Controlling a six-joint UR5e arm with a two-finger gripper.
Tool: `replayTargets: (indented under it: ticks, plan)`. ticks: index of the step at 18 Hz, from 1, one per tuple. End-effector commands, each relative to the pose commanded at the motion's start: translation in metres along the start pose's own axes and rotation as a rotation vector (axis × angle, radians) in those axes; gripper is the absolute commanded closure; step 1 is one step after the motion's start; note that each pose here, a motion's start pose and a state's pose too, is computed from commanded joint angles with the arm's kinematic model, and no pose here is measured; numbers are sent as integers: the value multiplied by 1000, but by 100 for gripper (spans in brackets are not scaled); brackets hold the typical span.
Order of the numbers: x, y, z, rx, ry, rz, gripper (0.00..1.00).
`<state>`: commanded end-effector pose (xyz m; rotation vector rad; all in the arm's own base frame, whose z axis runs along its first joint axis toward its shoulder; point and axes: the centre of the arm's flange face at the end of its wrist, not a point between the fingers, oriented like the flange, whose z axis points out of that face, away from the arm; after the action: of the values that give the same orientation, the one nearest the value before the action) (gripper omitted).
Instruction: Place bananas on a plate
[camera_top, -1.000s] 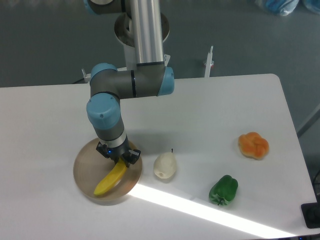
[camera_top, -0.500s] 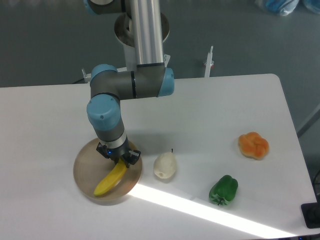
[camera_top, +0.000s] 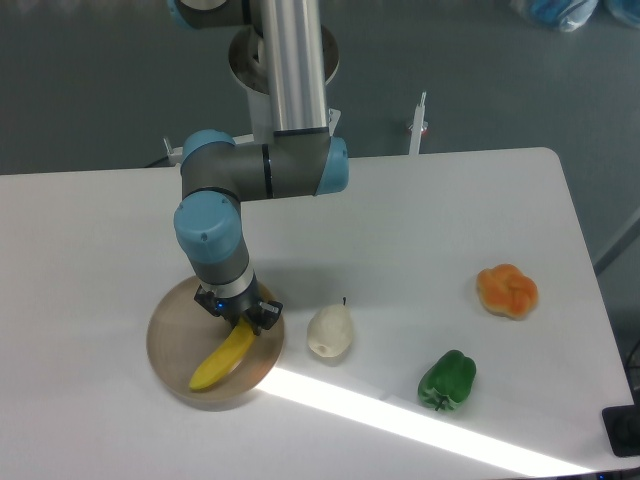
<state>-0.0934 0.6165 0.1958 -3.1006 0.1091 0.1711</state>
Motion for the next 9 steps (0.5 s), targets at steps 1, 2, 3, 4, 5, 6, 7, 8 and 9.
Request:
replayTargets:
  ticks: [1,2,3,4,5,6,7,8,9]
  plan:
    - [0,-1,-1,1,-1,0,60]
    - [0,0,-1,0,0,-3,53]
    - [-1,0,-2,3,-1,-3,32]
    - [-4,0,-7,12,-2,-10,0]
    - [-4,0,-10,16,0,-12,0]
    - [-5,1,-14,22,-2,-13,0]
    - [-8,0,-20,30,-5,-15,0]
    - [-10,0,-27,41,-11,-17,0]
    - [-13,-2,-32,48,-21,-20,0]
